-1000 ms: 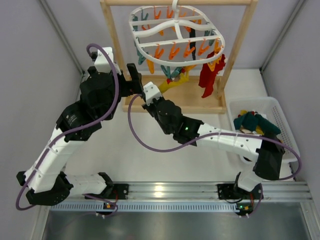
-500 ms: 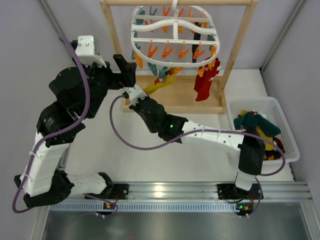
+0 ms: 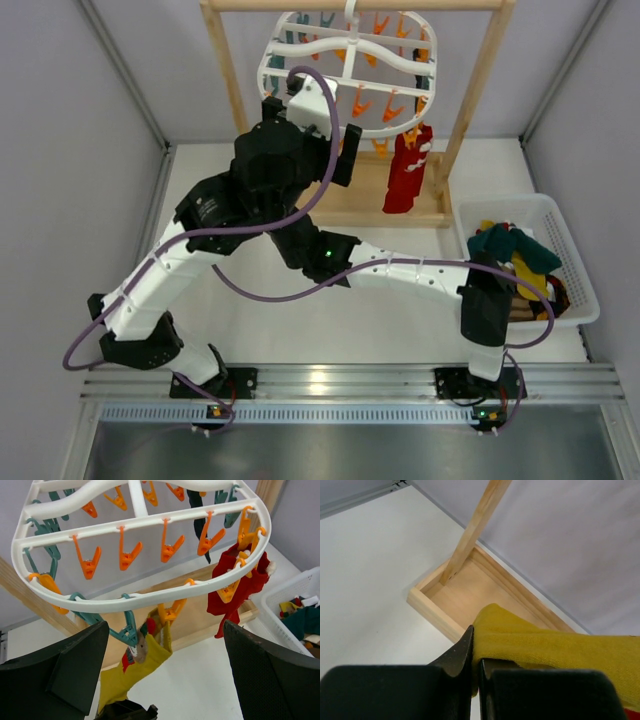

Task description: Remove the socks clipped to the hanger

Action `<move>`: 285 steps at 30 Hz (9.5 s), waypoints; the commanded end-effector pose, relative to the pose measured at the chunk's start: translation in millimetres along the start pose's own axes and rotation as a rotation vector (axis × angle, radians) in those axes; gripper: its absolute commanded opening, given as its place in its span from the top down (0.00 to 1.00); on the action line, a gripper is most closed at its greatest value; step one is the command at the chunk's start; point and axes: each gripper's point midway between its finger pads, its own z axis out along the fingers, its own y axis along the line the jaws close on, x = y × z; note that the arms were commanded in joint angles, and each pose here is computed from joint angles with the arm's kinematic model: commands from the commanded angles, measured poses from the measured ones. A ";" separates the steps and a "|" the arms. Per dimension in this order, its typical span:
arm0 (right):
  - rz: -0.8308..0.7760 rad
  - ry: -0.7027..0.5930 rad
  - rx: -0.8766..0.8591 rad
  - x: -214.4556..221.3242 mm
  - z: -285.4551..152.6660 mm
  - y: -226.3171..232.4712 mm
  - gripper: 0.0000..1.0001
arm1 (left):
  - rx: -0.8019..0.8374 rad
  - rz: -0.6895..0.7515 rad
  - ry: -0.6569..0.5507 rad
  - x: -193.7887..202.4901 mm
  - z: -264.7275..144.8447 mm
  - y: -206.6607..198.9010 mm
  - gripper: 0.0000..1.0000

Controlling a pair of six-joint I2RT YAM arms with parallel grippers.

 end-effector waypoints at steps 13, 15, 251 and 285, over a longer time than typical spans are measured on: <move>0.144 -0.057 -0.039 -18.1 -22.2 -0.7 1.00 | -0.101 -0.025 0.015 10.3 2.7 -7.9 0.09; 0.151 -0.053 -0.038 -17.6 -23.3 -1.4 1.00 | -0.100 -0.020 0.026 15.1 5.3 -10.9 0.10; 0.661 -0.174 -0.134 96.0 -67.3 -88.0 1.00 | 0.067 -0.391 0.043 21.9 -12.4 47.7 0.08; 0.542 -0.197 -0.091 74.8 -88.8 -65.9 1.00 | -0.025 -0.091 0.066 30.3 52.0 -58.1 0.09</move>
